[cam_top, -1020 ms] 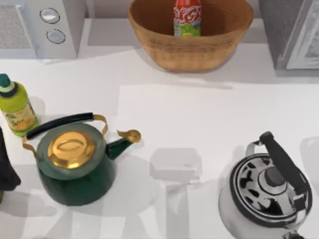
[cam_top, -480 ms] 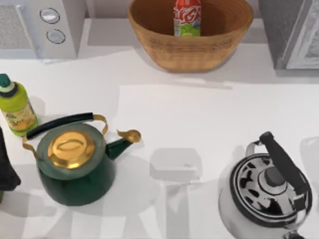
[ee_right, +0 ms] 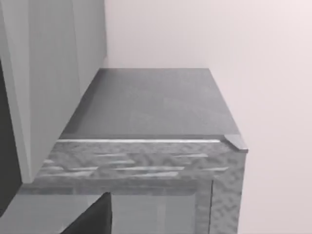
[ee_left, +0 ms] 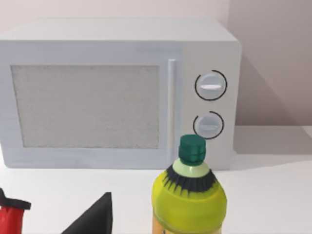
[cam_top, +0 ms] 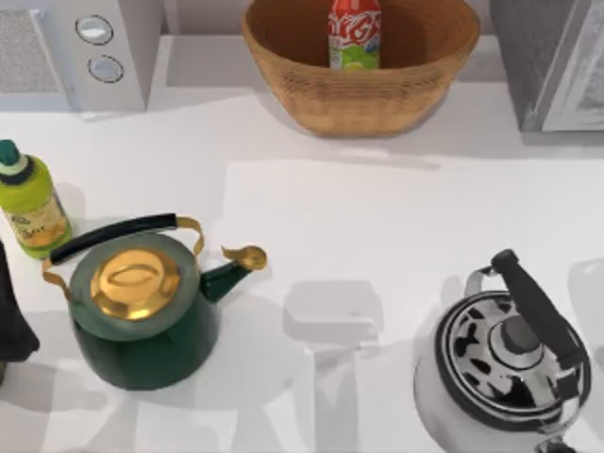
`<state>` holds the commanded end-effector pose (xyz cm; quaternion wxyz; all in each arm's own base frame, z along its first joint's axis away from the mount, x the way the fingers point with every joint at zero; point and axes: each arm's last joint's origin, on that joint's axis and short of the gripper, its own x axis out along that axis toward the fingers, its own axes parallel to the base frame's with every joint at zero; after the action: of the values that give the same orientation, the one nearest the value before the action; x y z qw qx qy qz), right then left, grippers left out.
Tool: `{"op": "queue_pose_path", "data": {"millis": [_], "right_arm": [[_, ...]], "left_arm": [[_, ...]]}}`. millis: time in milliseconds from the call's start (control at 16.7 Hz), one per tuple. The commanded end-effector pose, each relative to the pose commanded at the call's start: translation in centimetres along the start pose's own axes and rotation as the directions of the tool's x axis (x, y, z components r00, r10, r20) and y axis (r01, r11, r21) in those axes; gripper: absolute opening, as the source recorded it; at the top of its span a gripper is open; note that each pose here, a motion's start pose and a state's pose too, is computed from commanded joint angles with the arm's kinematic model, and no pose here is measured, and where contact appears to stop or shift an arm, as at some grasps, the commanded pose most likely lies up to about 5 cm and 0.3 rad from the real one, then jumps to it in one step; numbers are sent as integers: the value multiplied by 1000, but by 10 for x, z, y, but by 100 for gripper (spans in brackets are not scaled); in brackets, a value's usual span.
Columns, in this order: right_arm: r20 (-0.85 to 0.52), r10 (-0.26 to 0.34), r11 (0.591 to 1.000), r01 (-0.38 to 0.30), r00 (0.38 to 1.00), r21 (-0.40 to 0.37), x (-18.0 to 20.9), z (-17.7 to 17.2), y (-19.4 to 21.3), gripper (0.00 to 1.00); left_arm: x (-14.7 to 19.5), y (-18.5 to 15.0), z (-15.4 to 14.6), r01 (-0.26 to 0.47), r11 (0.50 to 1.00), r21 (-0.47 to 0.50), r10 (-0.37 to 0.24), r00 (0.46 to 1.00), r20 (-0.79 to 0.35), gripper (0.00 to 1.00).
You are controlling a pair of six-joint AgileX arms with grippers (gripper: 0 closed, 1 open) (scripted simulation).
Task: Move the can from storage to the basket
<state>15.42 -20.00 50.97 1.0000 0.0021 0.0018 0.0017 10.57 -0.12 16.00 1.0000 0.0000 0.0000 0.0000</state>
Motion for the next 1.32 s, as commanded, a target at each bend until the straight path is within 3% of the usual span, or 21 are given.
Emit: {"op": "queue_pose_path", "data": {"millis": [360,660,1020,1320], "right_arm": [[1,-3,1000,3,1000,-1,2,0,0,100],[0,-3,1000,3,1000,7,40,2,27,100],[-2,-3,1000,3,1000,11,102,3,127,100],[-1,-3,1000,3,1000,5,104,2,233,100]], "left_arm": [[0,0,0,0,1000,0,0,1000,0,100],[0,0,0,0,1000,0,0,1000,0,100],[0,0,0,0,1000,0,0,1000,0,100],[0,0,0,0,1000,0,0,1000,0,100]]}}
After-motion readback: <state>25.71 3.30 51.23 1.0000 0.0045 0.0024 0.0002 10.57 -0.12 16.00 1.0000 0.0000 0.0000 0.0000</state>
